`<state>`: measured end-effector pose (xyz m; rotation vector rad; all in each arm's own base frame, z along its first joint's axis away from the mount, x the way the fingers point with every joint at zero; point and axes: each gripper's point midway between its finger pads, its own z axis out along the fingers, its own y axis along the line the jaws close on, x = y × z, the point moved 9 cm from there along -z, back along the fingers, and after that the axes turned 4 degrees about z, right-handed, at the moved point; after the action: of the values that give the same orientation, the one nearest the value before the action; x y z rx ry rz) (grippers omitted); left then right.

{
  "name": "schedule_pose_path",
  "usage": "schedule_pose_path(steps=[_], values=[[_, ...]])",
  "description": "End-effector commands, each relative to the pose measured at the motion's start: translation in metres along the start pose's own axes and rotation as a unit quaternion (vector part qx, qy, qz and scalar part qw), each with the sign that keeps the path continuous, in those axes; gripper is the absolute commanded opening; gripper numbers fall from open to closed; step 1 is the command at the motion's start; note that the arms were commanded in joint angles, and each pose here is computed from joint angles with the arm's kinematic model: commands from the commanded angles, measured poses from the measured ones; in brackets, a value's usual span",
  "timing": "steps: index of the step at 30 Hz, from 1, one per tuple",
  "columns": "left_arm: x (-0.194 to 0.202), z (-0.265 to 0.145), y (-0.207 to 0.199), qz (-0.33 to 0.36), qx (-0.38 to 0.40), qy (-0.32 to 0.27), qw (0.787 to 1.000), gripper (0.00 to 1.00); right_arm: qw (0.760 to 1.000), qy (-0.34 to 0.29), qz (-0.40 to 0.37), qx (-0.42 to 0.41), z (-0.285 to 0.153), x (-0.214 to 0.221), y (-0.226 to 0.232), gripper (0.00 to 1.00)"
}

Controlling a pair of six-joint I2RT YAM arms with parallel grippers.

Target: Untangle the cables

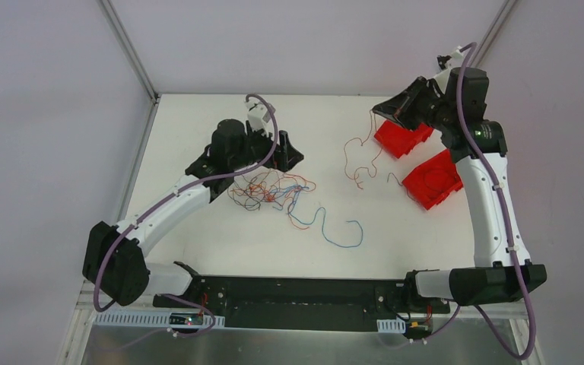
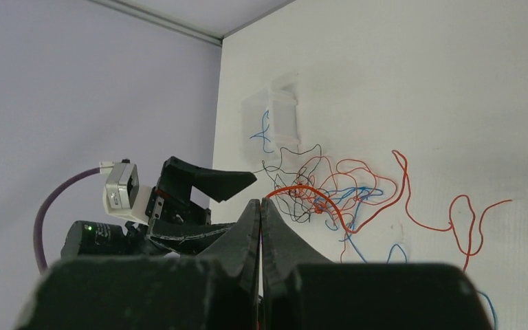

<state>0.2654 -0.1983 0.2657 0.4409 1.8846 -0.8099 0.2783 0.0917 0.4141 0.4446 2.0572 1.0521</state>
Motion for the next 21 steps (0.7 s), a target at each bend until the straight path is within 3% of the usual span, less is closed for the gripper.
schedule_pose_path(steps=[1, 5, 10, 21], values=[[-0.039, 0.024, -0.028, 0.068, 0.086, -0.058, 0.992, 0.98, 0.999, -0.001, -0.035, -0.021, -0.005, 0.003, 0.019, 0.00], [-0.049, 0.040, -0.040, 0.079, 0.117, -0.072, 0.987, 0.99, 0.999, 0.001, -0.041, -0.023, -0.002, 0.005, 0.022, 0.00], [-0.045, 0.037, -0.037, 0.075, 0.102, -0.076, 0.989, 0.98, 0.997, -0.044, -0.062, 0.005, 0.011, -0.012, 0.018, 0.00], [-0.007, -0.028, -0.020, 0.081, -0.015, -0.021, 0.996, 0.97, 0.993, -0.116, -0.025, 0.009, 0.051, -0.112, 0.013, 0.00]])
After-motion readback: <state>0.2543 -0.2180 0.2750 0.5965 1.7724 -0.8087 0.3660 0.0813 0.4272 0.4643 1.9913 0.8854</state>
